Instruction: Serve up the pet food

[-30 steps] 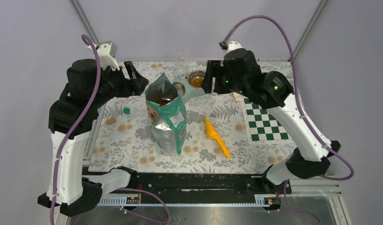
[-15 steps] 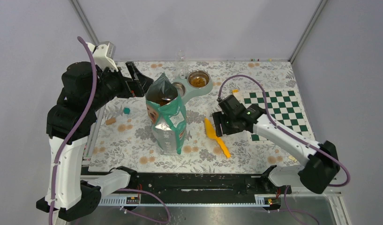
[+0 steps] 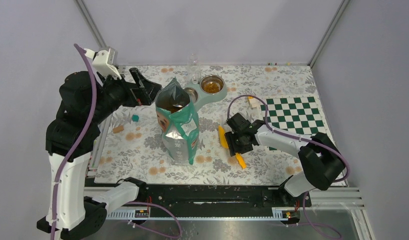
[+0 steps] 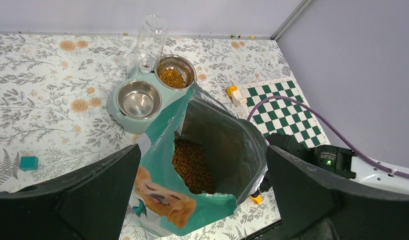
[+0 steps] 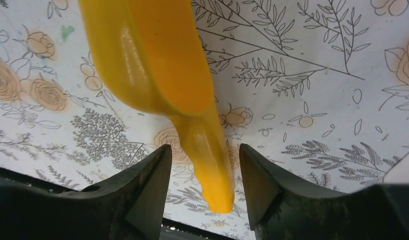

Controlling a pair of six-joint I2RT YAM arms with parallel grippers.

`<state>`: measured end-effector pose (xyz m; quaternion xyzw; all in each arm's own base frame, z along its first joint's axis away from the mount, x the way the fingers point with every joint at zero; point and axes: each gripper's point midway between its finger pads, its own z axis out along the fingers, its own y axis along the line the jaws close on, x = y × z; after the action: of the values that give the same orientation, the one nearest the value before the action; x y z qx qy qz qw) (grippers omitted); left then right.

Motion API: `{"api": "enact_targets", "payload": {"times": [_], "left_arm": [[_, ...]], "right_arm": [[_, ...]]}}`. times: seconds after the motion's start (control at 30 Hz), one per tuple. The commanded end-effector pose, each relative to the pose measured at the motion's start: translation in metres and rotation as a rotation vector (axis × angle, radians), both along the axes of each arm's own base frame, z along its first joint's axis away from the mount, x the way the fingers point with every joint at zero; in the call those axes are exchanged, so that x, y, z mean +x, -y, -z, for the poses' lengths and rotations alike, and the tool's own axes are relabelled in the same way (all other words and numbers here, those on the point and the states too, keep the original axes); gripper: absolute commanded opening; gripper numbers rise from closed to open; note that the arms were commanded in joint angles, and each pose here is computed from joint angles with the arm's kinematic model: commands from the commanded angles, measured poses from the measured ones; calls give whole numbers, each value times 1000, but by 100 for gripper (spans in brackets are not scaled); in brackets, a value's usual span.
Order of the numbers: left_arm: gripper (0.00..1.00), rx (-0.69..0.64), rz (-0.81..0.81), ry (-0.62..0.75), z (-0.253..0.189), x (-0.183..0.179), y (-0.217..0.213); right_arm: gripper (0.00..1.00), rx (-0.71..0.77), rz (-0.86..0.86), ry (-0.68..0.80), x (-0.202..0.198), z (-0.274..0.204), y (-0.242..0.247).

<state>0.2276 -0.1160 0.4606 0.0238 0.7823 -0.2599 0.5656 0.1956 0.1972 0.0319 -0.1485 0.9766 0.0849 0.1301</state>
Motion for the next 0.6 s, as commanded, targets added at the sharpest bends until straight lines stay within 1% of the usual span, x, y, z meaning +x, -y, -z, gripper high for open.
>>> {"api": "enact_targets", "payload": {"times": [0.0, 0.13, 0.2, 0.27, 0.33, 0.4, 0.5, 0.57], "left_arm": [[99, -32, -31, 90, -24, -1, -6], [99, -38, -20, 87, -24, 0, -3], [96, -39, -3, 94, -25, -1, 0], [96, -41, -4, 95, -25, -1, -1], [96, -46, -4, 95, -26, -1, 0], [96, -56, 2, 93, -26, -2, 1], [97, -73, 25, 90, -27, -3, 6], [99, -79, 41, 90, -29, -3, 9]], "right_arm": [[58, 20, -13, 84, 18, 9, -9], [50, 16, -50, 129, 22, 18, -16], [46, 10, -71, 166, 23, 20, -21], [32, 3, -91, 180, 23, 19, -25], [14, -15, -98, 203, 25, 13, -26], [5, 4, -102, 239, 30, -4, -29], [1, 29, -112, 324, 42, -40, -31], [0, 55, -124, 406, 54, -78, -36]]}}
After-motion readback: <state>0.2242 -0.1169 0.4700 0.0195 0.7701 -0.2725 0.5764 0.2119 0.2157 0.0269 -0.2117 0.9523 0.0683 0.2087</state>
